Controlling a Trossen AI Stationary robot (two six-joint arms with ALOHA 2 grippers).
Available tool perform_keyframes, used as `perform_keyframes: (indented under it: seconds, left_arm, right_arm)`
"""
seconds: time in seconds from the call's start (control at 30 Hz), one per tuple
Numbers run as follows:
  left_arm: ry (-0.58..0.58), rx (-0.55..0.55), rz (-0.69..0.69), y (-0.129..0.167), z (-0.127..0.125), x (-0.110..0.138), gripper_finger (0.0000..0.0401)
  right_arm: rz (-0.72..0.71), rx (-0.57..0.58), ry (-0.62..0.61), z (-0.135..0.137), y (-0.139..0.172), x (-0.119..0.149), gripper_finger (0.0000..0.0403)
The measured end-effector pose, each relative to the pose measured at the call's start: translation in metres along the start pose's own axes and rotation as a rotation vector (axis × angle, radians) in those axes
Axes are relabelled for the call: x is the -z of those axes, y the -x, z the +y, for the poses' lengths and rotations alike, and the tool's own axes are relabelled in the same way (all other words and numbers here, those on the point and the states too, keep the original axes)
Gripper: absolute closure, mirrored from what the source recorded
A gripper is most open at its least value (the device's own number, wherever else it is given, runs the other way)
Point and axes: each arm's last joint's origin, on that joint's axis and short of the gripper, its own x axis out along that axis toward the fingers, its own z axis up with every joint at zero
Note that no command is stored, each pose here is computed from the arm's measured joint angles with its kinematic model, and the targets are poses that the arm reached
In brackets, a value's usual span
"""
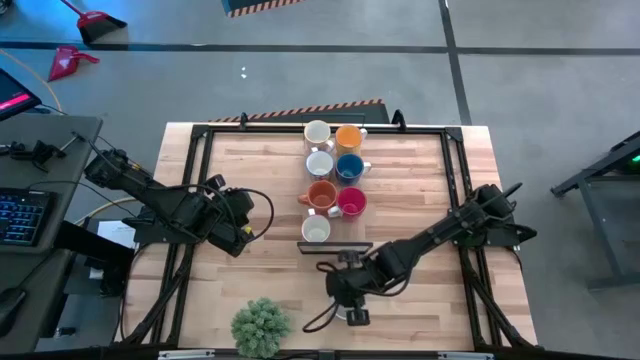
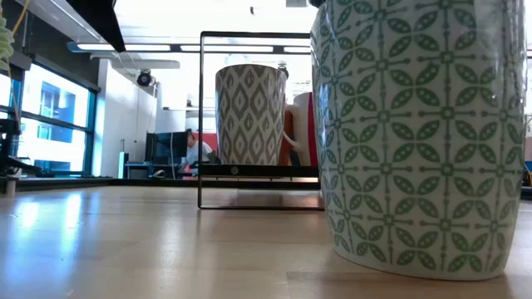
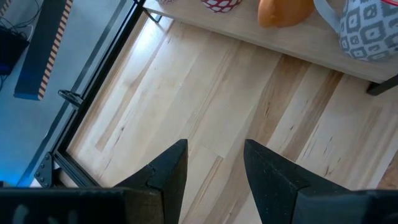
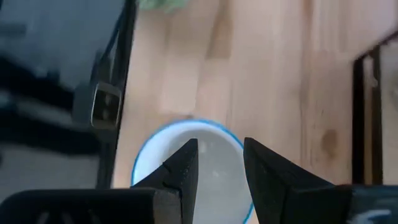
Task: Place coffee mugs
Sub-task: Put the green cup on the shelf aligned with the other gray cup
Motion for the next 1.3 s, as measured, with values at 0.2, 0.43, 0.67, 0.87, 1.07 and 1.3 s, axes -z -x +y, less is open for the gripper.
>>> perform_keyframes:
  seconds: [0.2,0.43,0.67,0.87,1.07,1.3]
  left_arm:
    - [-0.006,0.003,0.002,0.0,0.0,0.0,0.0254]
    - [-0.002,0.007,0.0,0.0,0.0,0.0,0.0254]
    - [-0.002,0.007,0.0,0.0,0.0,0.0,0.0254]
    - [-0.002,0.007,0.0,0.0,-0.001,0.0,0.0254]
    - [0.001,0.011,-0.002,0.0,-0.001,-0.001,0.0254]
    - [0.003,0.012,-0.004,0.0,-0.001,-0.001,0.0254]
  right_arm:
    - [0.105,0.004,0.237,-0.015,0.0,0.004,0.0297]
    - [0.112,-0.019,0.289,-0.025,-0.002,0.0,0.0297]
    - [0.057,-0.046,0.303,-0.02,-0.002,-0.004,0.0297]
    - [0.032,-0.067,0.305,-0.016,-0.007,-0.006,0.0297]
    - [0.07,-0.062,0.306,-0.014,-0.024,-0.002,0.0297]
    - [0.118,-0.055,0.335,-0.016,-0.036,0.003,0.0297]
